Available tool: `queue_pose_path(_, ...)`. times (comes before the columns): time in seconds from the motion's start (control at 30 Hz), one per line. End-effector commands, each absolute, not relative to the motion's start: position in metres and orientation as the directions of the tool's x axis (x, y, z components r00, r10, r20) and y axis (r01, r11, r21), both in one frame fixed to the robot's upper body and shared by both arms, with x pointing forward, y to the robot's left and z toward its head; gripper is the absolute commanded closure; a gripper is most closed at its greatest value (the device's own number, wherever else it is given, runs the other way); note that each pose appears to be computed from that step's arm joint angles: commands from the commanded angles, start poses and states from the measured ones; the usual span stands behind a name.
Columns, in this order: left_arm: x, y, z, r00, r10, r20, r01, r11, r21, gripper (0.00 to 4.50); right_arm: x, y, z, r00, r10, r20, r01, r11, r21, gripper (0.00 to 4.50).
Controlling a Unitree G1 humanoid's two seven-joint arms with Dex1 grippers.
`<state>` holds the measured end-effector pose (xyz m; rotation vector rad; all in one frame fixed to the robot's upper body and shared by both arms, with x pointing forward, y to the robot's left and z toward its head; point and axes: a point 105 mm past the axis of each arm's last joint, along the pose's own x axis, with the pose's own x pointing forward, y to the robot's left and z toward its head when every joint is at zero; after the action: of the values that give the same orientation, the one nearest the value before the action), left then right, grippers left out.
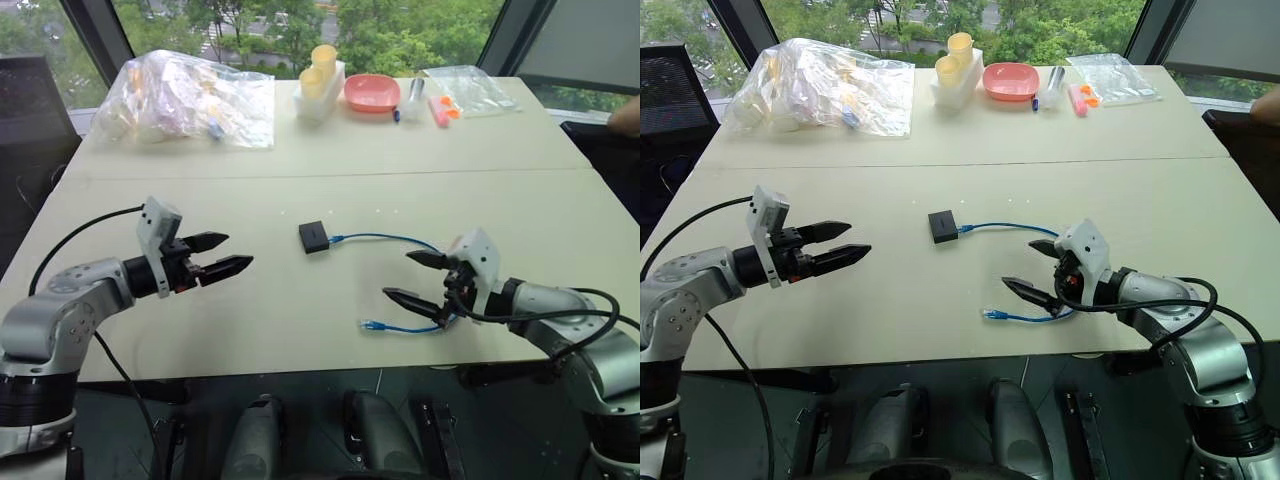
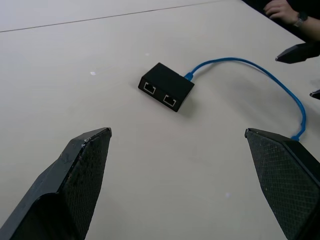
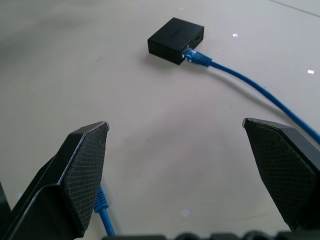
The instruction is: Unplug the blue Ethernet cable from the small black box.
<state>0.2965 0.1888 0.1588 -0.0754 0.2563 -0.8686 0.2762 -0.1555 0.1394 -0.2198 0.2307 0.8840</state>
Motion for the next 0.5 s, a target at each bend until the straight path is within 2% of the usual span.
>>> queue_pose_path(0.03,0.2949,0.1882,0.1741,0.625,-0.769,-0.135,0.756,0.640,-0.138,0.02,0.2764,-0.1552,0.1479,0.613,0.743,-0.267,-0.787,0.603,-0.129,0.00)
queue_pose_path(0.5,0.2989,0.1879,0.1727,0.630,-0.764,-0.140,0.753,0.645,-0.132,0.02,0.2830,-0.1553,0.1471,0.625,0.737,-0.256,-0.779,0.612,-0.139,0.00)
